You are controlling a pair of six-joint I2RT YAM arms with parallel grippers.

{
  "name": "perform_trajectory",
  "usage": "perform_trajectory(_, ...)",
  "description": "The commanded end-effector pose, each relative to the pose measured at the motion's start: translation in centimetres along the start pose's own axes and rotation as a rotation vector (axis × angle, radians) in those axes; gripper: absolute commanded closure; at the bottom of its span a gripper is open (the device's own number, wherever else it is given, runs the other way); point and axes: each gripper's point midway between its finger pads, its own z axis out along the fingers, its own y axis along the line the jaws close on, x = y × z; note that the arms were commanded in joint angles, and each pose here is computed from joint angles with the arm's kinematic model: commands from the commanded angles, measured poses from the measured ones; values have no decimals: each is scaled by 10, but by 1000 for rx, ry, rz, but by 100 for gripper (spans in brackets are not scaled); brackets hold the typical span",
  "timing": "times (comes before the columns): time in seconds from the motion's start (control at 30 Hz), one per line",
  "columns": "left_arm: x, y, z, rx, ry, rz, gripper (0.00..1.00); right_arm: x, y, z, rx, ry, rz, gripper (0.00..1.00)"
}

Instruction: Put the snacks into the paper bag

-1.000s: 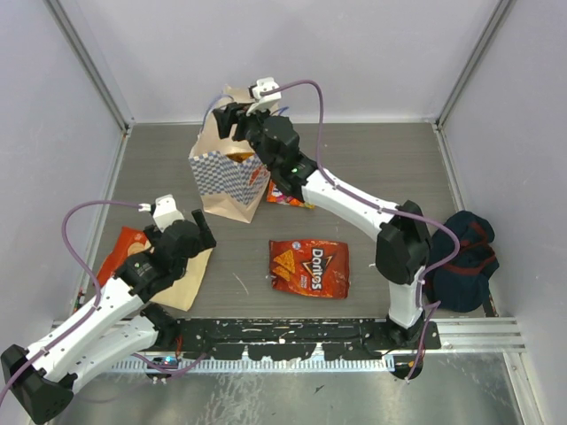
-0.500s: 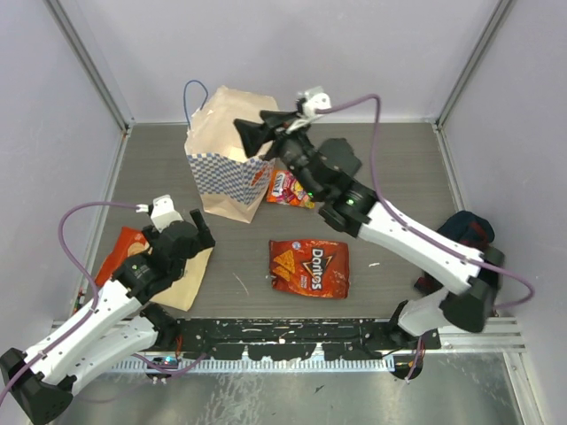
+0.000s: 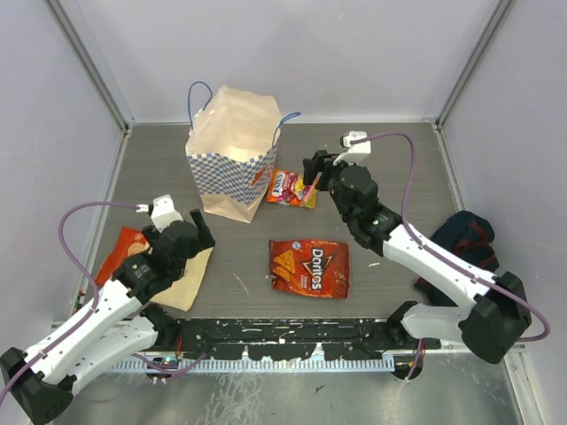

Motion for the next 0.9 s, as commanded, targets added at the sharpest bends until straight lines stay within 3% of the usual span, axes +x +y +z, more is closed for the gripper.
perform_trajectory(0.0,-15,-5,-4,1,-35,-35,2,22,-44,25,79,33,113,31)
perform_trajectory(0.23,-15,-3,-4,-10,-32,-33,2,113,-92,75,88,269,235,34)
perform_trajectory(0.6,-16,0,-4,-30,-32,-18,2,168,-78,110,9,407,408,34)
perform_trajectory(0.87,-18,2,-6,-37,-34,-14,2,193,-88,117,63,467,412,36)
